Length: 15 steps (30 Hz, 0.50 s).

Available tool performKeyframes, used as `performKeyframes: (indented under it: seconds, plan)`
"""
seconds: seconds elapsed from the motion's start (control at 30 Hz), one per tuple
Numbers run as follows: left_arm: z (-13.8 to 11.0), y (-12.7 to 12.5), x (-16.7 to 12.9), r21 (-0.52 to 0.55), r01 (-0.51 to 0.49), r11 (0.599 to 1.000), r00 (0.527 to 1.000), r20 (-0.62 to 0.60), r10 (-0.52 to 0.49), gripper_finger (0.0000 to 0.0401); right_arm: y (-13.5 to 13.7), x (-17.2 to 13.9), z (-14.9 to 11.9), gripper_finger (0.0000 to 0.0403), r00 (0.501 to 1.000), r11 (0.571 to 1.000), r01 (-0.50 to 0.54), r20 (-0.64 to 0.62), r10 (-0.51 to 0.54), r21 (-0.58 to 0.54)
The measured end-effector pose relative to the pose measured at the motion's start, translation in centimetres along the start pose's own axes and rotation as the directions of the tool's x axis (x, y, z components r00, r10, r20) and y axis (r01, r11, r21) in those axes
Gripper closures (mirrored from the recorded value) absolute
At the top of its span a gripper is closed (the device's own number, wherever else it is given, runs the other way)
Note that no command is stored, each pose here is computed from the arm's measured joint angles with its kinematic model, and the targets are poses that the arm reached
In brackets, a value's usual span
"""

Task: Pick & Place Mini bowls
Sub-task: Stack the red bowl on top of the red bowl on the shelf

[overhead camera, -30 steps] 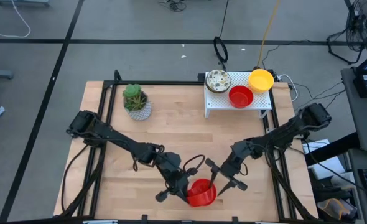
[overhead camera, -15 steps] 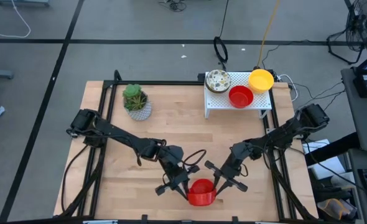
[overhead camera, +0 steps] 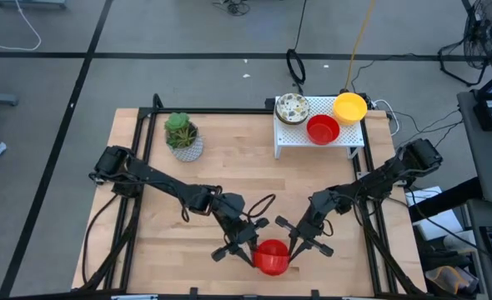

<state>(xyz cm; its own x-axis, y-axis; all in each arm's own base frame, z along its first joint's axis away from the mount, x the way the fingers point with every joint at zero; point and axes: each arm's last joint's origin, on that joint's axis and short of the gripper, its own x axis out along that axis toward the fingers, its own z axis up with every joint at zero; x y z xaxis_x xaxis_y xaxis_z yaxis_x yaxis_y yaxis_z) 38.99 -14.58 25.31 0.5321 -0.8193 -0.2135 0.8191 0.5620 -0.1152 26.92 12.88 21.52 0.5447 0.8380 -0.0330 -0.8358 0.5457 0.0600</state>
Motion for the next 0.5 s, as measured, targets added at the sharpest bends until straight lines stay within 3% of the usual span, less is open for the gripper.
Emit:
performKeyframes:
  seconds: [0.27,0.4,0.5]
  plan:
    - [0.6,0.2,-0.3,0.012,-0.137,0.991,0.990,0.019,0.137,0.0168,-0.3,-1.9,1.1,0.0402,0.996,0.985,0.070,-0.069,-0.060,0.157]
    - [2.2,-0.3,-1.6,0.051,-0.246,0.968,0.969,0.031,0.245,0.0116,0.0,-3.1,1.8,0.0402,0.991,0.943,0.104,-0.119,-0.069,0.316]
    - [3.6,-0.8,-3.0,0.122,-0.368,0.922,0.930,0.038,0.366,0.0087,0.5,-3.7,2.0,0.0402,0.987,0.901,0.119,-0.150,-0.061,0.417]
